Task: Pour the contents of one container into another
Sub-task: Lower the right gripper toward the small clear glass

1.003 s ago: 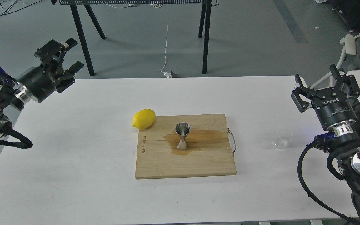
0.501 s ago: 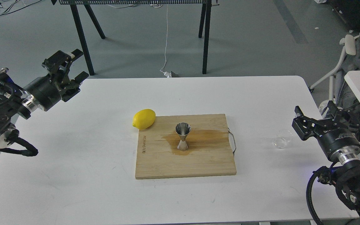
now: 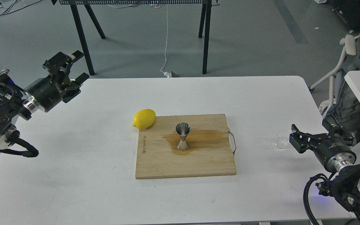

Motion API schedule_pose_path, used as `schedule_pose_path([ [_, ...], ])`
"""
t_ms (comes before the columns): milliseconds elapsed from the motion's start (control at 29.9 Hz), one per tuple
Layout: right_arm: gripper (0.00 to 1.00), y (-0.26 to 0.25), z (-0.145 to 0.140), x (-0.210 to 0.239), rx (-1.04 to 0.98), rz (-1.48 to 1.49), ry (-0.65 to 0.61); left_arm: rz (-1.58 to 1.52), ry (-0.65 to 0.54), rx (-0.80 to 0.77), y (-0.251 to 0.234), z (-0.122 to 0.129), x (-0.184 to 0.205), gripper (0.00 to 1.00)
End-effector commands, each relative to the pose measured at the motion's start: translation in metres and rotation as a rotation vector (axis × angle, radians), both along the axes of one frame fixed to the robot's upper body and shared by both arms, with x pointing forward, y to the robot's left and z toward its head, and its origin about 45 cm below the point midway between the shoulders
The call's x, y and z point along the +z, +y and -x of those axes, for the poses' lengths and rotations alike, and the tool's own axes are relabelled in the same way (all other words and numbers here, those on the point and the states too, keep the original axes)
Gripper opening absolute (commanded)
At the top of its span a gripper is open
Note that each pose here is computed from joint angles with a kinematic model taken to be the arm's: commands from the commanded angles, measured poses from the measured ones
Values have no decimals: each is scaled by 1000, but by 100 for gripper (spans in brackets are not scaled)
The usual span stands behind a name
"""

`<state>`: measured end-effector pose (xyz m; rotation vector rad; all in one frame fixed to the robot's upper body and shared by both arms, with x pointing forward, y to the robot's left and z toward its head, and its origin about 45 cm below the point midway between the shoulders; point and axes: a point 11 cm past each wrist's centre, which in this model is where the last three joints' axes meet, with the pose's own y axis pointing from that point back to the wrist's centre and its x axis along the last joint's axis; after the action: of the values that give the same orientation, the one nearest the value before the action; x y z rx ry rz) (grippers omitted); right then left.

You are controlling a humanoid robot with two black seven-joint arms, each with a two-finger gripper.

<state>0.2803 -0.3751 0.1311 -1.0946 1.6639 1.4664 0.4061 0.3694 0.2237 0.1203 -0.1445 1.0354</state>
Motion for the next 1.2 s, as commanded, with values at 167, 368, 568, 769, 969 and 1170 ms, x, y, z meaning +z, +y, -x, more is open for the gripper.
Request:
schedule_pose_path([
  [167,98,12,2,-17,29,4,74,0,6,2,1,2,-3,95],
  [368,98,14,3,-29,16,-2,128,0,7,2,1,2,-3,96],
  [568,98,13,0,-33,10,8,145,0,12,3,1,3,-5,96],
  [769,98,18,-2,-37,14,7,178,0,12,3,1,3,-5,96],
  [969,98,25,-4,-46,30,14,203,2,12,4,1,3,-5,96],
  [1170,98,29,-9,-51,28,8,211,-1,14,7,3,3,-6,97],
])
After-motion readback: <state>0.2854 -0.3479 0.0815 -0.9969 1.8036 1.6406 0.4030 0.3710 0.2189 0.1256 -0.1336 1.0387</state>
